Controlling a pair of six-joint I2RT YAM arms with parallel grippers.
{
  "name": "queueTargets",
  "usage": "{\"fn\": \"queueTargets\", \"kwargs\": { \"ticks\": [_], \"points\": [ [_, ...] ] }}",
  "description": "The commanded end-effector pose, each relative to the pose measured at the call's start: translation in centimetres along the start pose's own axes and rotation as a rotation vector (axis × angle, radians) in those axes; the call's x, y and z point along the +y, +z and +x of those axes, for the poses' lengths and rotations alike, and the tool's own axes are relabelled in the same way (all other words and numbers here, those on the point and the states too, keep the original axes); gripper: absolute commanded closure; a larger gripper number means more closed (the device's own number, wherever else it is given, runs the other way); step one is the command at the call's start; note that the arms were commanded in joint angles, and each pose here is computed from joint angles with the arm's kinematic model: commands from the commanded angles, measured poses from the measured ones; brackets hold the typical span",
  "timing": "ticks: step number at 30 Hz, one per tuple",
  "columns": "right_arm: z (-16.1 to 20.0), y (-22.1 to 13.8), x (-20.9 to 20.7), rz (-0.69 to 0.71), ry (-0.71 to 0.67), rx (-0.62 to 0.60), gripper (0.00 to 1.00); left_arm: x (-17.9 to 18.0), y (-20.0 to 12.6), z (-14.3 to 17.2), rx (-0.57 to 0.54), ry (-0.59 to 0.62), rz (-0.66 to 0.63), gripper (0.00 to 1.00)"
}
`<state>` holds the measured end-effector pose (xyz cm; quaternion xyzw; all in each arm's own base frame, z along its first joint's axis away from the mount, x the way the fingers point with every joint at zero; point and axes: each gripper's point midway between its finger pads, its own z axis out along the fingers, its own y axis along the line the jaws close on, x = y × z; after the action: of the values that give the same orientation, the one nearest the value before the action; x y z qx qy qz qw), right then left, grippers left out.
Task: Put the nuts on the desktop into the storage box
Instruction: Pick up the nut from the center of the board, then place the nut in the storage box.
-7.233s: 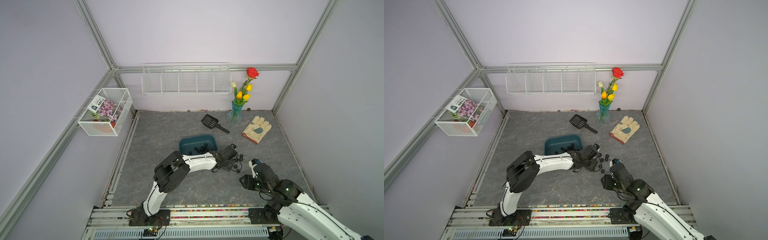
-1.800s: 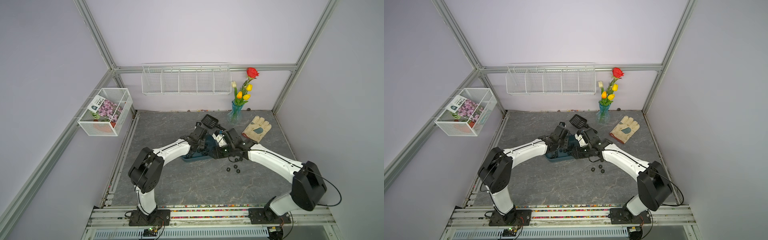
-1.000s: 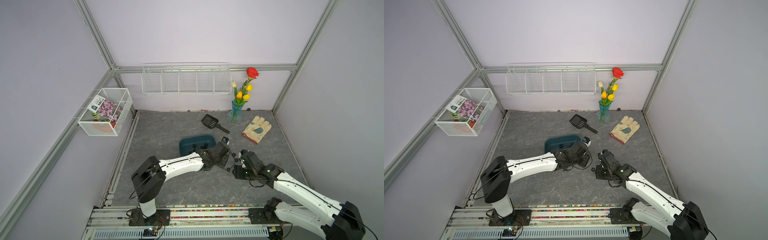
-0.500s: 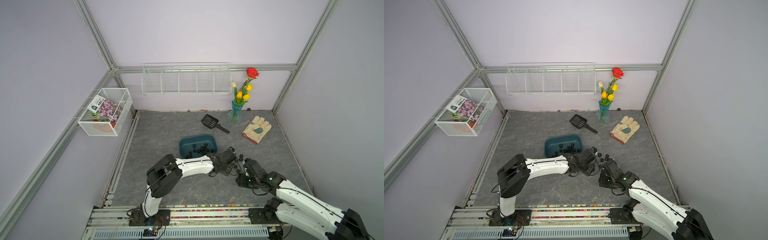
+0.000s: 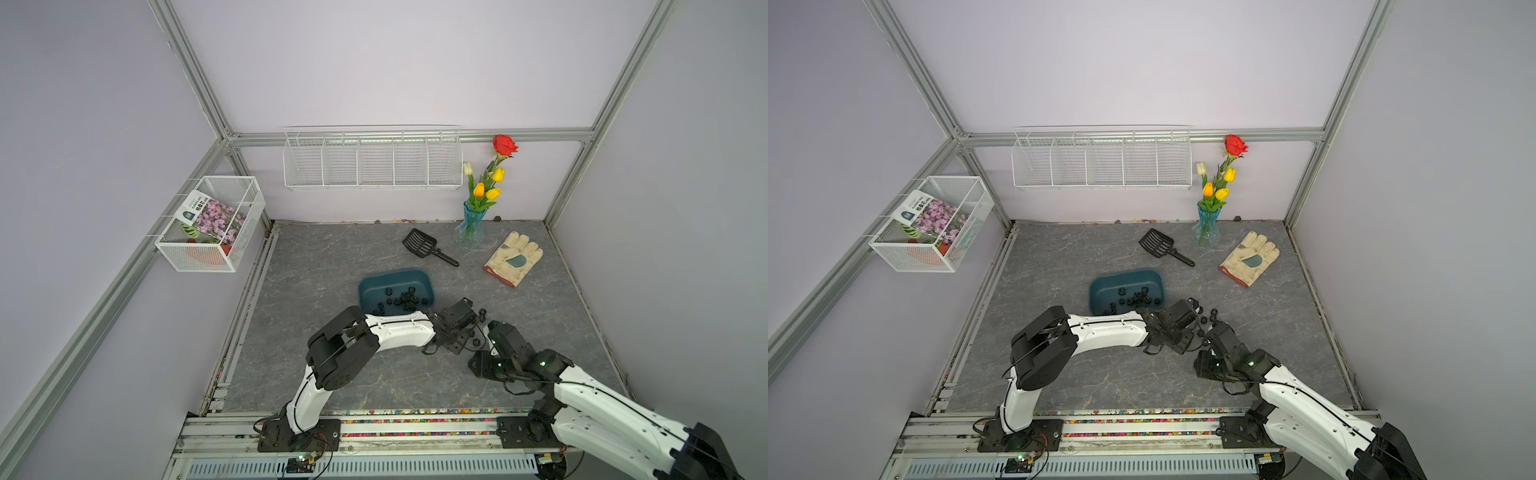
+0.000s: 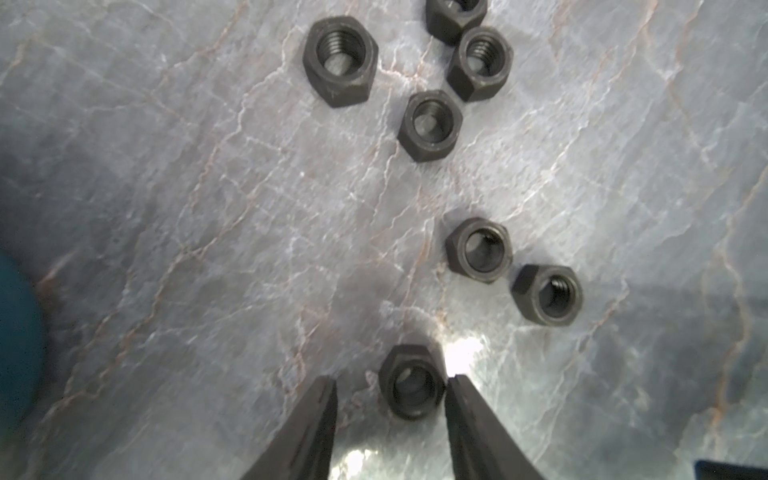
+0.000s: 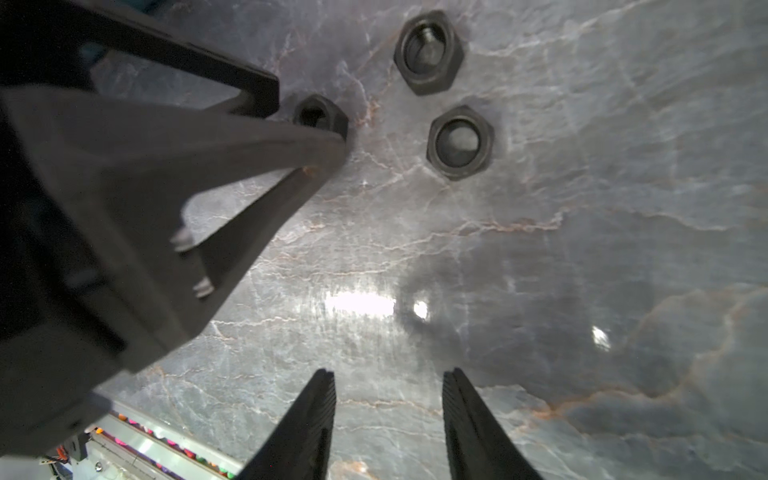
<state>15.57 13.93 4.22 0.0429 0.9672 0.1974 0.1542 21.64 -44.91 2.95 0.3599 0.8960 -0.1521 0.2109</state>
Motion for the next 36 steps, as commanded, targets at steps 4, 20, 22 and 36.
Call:
{"fn": "queueTargets", "kwargs": {
  "ticks": [4, 20, 22, 36],
  "points": [
    [0.3, 0.3, -0.2, -0.007, 0.014, 0.002, 0.53, -0.7, 0.9, -0.3, 0.007, -0.013, 0.011, 0.53],
    [0.2, 0.3, -0.1, -0.008, 0.013, -0.002, 0.53, 1.3, 1.7, 1.2, 0.079, -0.005, -0.160, 0.62],
    [0.1, 0.3, -0.1, -0.010, 0.012, -0.005, 0.53, 1.3, 1.7, 1.6, 0.093, 0.006, -0.179, 0.62],
    [0.1, 0.1, -0.1, -0.012, 0.016, -0.009, 0.53, 1.2, 2.4, 3.0, 0.130, 0.010, -0.186, 0.84]
  ]
}}
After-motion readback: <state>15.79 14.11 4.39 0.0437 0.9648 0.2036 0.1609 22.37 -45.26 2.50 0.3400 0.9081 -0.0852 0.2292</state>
